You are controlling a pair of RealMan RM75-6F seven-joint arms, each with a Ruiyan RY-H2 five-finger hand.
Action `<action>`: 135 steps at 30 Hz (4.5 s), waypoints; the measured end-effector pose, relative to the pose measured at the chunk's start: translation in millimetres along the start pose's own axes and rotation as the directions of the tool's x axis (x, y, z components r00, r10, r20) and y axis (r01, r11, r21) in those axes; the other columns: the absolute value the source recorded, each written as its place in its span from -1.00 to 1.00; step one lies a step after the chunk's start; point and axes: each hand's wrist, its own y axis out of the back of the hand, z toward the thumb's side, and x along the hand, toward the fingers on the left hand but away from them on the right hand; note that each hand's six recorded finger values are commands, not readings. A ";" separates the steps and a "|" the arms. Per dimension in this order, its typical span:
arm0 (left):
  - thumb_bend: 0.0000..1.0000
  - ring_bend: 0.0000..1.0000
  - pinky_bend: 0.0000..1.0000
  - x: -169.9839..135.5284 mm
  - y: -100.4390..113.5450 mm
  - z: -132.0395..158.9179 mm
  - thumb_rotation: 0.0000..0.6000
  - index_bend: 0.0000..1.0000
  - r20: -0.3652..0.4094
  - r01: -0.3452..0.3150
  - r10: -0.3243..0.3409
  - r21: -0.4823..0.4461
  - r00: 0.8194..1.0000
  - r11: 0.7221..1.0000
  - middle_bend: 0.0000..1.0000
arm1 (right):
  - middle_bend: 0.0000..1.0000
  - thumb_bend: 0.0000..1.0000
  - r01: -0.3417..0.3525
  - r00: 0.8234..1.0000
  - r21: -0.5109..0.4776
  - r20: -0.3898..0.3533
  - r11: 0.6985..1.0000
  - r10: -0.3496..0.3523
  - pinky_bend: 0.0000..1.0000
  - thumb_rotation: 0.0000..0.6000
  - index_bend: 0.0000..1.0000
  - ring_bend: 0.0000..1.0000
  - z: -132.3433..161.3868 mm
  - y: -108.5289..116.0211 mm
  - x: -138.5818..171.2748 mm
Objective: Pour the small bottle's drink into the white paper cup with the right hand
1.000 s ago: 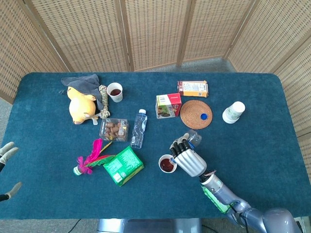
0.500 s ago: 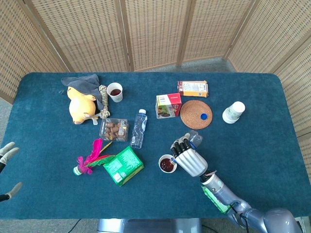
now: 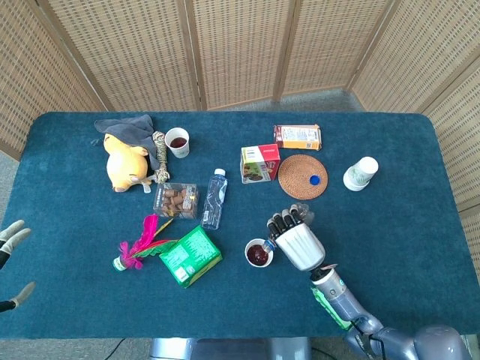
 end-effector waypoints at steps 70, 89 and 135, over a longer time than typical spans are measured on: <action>-0.26 -1.00 -1.00 2.1 -10.8 5.7 1.00 -1.00 0.009 0.058 -0.058 0.005 0.998 0.998 -1.00 | -0.03 0.72 0.528 0.586 -0.767 0.640 0.364 0.497 0.30 1.00 0.11 -0.40 -208.5 -84.4 125.9; -0.26 -1.00 -1.00 2.4 -11.7 5.8 1.00 -1.00 0.009 0.064 -0.064 0.006 0.998 0.998 -1.00 | -0.03 0.77 0.480 0.621 -0.794 0.608 0.373 0.494 0.30 1.00 0.12 -0.40 -181.0 -95.1 121.5; -0.26 -1.00 -1.00 2.2 -12.2 5.8 1.00 -1.00 0.010 0.067 -0.067 0.006 0.998 0.998 -1.00 | -1.00 -0.83 0.372 0.701 -0.868 0.494 0.328 0.514 -0.54 1.00 -0.92 -1.00 -163.2 -105.2 123.1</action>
